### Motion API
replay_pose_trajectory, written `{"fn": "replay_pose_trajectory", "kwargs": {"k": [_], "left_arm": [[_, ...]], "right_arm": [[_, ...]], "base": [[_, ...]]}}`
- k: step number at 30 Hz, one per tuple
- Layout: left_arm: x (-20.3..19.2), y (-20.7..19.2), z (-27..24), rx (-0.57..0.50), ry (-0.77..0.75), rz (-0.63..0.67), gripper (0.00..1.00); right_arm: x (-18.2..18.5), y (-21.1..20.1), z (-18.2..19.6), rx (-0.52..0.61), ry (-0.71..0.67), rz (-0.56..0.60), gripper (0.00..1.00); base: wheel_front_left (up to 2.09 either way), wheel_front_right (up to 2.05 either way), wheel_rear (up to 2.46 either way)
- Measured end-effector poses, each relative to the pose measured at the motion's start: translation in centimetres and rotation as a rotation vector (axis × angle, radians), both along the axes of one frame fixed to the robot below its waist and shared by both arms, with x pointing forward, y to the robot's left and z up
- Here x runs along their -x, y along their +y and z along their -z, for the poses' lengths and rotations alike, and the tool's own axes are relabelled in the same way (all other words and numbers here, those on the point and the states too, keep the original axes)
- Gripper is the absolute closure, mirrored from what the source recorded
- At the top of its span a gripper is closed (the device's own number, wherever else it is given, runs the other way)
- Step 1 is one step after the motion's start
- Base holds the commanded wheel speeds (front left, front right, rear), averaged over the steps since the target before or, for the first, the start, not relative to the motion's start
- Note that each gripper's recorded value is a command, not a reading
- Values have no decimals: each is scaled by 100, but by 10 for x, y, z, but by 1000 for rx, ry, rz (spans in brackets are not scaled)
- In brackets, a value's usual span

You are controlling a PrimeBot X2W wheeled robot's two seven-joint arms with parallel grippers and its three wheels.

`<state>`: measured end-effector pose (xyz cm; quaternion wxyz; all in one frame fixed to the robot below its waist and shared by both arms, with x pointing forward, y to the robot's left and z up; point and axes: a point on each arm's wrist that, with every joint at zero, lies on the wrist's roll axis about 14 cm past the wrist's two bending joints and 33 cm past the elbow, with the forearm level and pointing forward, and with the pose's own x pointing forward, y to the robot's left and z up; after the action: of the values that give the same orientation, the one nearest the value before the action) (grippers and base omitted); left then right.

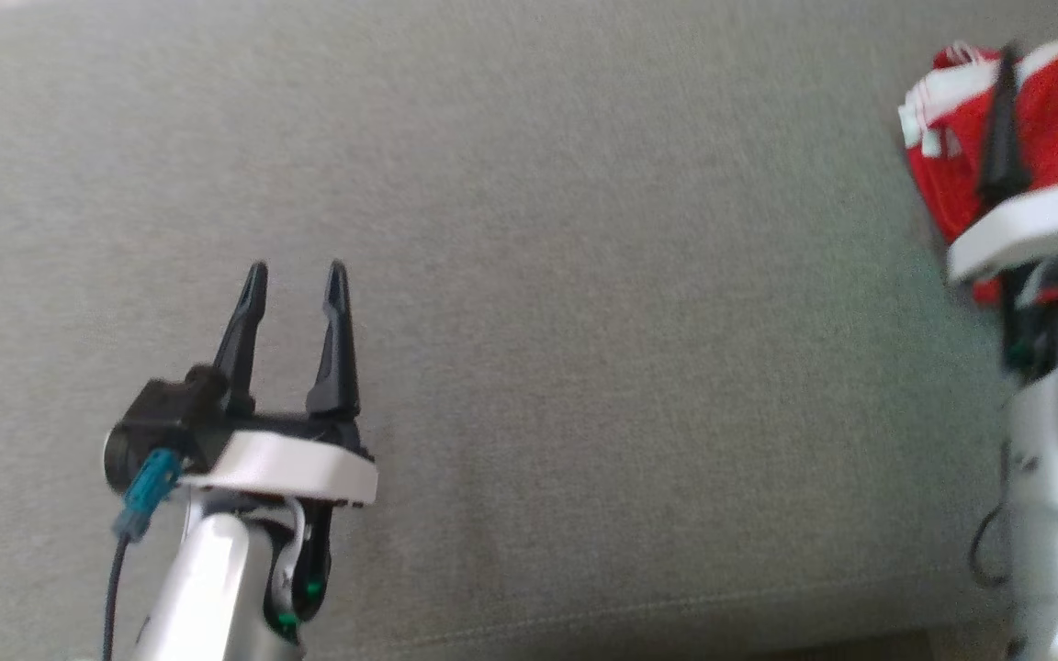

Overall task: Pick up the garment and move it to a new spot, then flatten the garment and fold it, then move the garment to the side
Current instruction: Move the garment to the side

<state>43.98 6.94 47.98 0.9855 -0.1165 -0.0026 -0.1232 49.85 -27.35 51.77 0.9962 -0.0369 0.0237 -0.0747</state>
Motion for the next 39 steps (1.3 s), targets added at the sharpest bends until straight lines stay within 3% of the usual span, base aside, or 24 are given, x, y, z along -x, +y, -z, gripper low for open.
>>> {"fn": "replay_pose_trajectory", "kwargs": {"k": [15,27,39], "left_arm": [[61,70,-5,-31,30,-214,0],[92,78,0,-38,50,-239,0],[94,67,-1,-38,45,-207,0]], "right_arm": [[79,117,17,-224,-25,-263,0],[117,134,29,-254,-11,-309,0],[121,135,21,-258,-32,-314,0]], "base": [[0,0,0],[0,0,0],[0,0,0]]}}
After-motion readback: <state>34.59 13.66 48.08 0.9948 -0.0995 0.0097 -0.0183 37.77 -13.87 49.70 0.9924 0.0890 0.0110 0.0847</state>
